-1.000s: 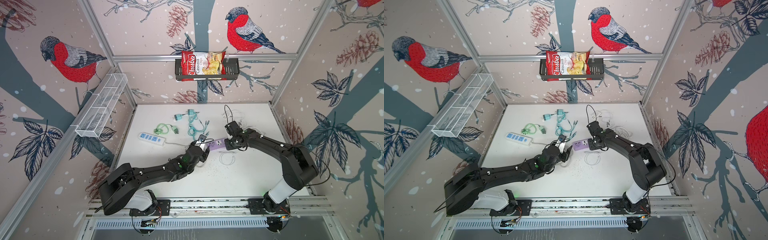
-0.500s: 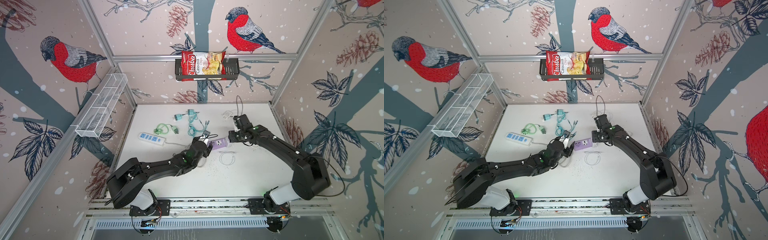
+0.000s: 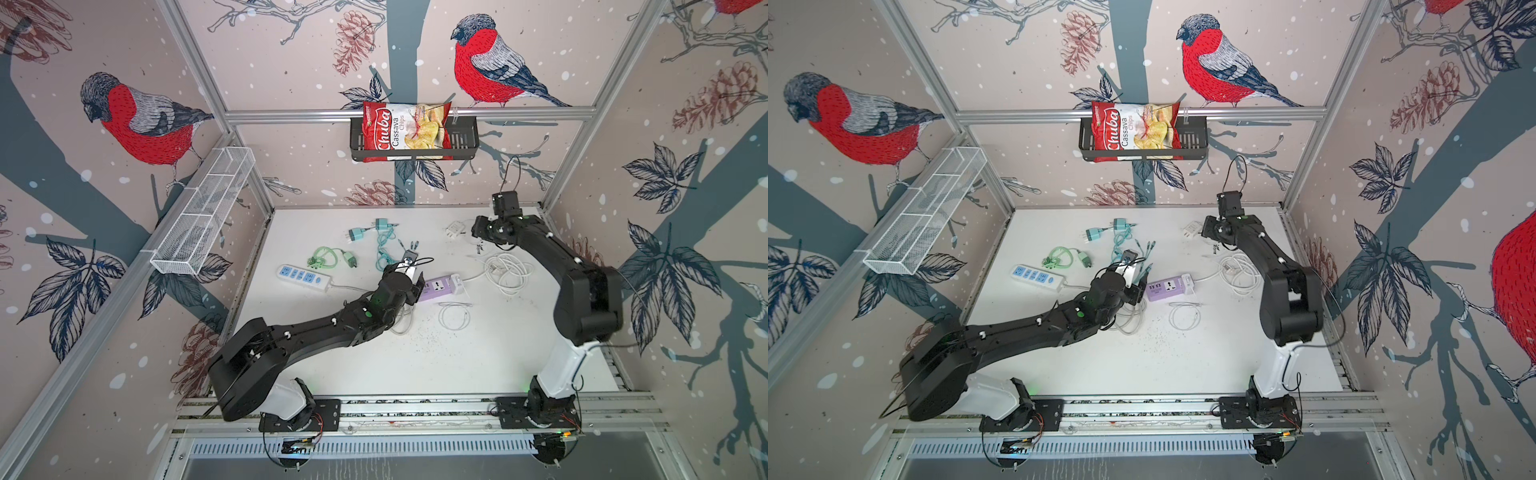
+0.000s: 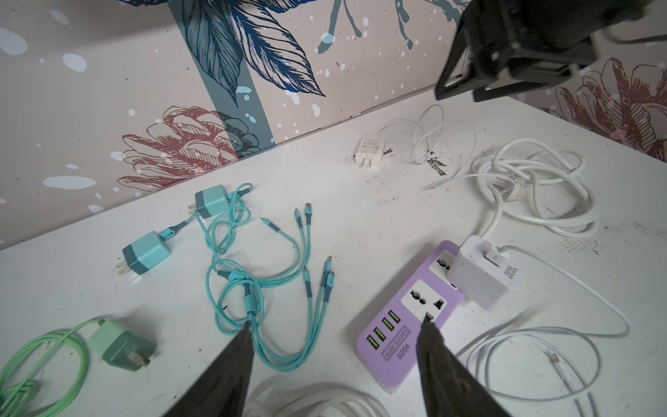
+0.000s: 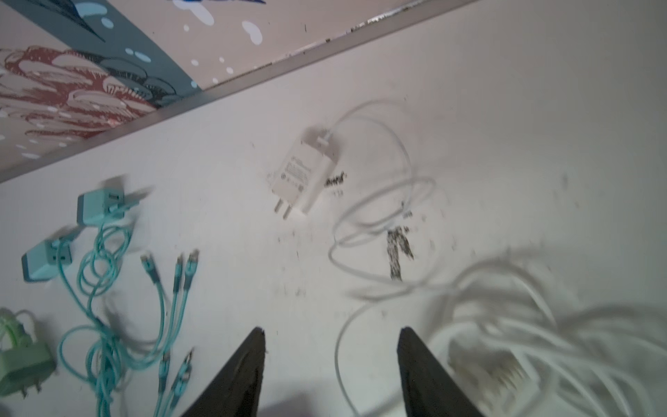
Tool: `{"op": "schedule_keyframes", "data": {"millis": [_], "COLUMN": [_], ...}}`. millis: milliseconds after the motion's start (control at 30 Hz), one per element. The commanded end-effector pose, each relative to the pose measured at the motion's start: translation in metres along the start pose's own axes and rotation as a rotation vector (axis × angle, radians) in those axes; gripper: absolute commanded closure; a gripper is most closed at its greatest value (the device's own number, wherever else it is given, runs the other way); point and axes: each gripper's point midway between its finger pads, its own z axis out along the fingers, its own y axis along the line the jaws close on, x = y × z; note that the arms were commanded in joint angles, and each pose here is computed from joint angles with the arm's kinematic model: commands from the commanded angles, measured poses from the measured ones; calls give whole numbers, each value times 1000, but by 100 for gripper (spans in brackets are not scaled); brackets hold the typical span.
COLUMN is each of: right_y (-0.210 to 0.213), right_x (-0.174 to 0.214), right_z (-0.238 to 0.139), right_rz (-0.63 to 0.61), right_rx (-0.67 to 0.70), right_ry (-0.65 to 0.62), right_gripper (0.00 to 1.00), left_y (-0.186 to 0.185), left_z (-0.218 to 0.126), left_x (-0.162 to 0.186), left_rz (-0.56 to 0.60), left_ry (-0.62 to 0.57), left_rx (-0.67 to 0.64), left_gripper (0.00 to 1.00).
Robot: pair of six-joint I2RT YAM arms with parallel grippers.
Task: Insert the plug
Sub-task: 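Open and raise the right gripper off the charger while the left releases the strip, then reach the right gripper to the white vivo charger farthest from the robot and grasp it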
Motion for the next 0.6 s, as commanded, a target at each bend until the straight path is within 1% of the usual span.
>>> {"op": "schedule_keyframes", "data": {"millis": [0,100,267,400,567], "right_y": [5,5,7,6,15], "right_x": [-22,-38,-44,-44,-38], "right_z": [25,51,85,105,122], "right_rz": [28,44,65,36,3], "right_rx": [-2,19,27,109,114], "right_ry": [-25,-39,-41,-60,-65], "right_gripper": [42,43,45,46,46], "left_y": [16,28,41,47,44], "left_z": [-13,-29,-48,-54,-54], "left_x": [10,15,24,28,34], "left_rz": [-43,-64,-85,-117,-123], "left_ry": [20,17,3,-18,-2], "left_rx": [-44,-67,-81,-91,-69], "left_gripper": [28,27,25,24,23]}}
